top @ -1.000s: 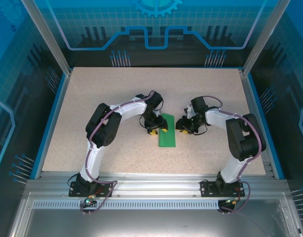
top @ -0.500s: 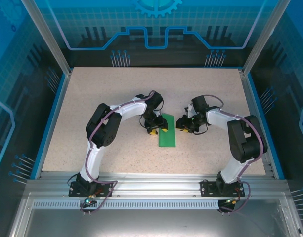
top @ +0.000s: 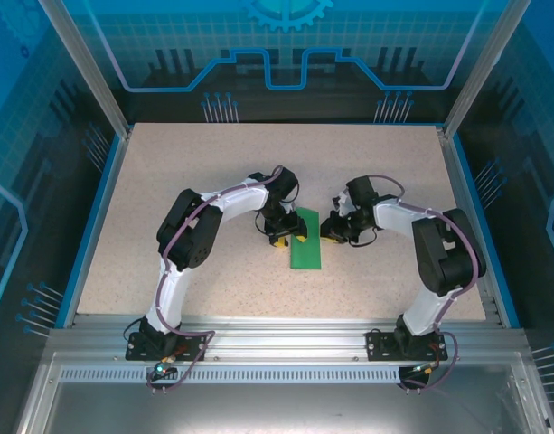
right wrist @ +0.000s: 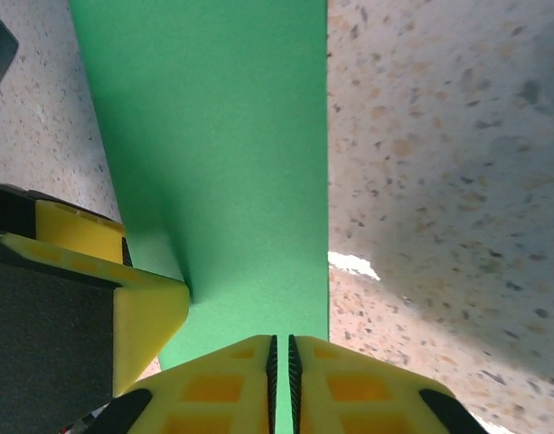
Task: Fold a paper plane with a square sheet of paper (fold left side to right side)
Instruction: First fold in half a square sheet of paper at the center of the table.
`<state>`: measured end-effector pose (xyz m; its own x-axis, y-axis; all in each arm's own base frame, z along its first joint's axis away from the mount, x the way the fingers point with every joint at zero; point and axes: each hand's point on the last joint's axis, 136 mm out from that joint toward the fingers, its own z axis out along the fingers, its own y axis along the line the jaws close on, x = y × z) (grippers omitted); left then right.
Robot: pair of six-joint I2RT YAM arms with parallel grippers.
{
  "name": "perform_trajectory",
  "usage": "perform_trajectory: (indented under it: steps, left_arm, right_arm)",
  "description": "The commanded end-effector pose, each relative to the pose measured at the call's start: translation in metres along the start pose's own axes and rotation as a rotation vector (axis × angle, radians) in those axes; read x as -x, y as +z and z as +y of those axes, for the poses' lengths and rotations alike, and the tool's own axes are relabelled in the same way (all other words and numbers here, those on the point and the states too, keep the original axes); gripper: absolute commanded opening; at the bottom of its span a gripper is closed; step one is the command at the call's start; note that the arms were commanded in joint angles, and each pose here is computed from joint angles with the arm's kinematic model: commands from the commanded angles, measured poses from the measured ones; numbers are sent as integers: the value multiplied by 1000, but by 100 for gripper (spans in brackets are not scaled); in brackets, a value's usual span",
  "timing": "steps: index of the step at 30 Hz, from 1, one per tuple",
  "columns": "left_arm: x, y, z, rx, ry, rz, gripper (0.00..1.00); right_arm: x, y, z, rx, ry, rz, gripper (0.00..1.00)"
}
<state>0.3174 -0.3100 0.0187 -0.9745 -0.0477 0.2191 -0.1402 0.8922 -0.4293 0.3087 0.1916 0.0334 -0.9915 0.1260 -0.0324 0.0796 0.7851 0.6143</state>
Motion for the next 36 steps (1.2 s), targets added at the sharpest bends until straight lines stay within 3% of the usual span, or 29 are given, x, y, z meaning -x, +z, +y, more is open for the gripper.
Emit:
perform_trajectory:
  steps: [1, 13, 24, 28, 36]
  left_arm:
    - [-16, 44, 28, 109, -30, 73, 57]
    - [-15, 33, 19, 87, -11, 52, 57]
    - [-3, -44, -15, -64, 39, -75, 62]
    - [-6, -55, -29, -124, 83, -81, 55]
    - [-15, -39, -56, -289, 139, -8, 38]
  right_arm:
    - [-3, 11, 9, 22, -3, 38, 12]
    - [-17, 28, -23, -100, 46, 112, 11]
    - [-28, 36, -41, -162, 73, 163, 11]
    - [-28, 37, -42, -162, 74, 165, 12]
    - [-27, 37, -41, -162, 76, 165, 11]
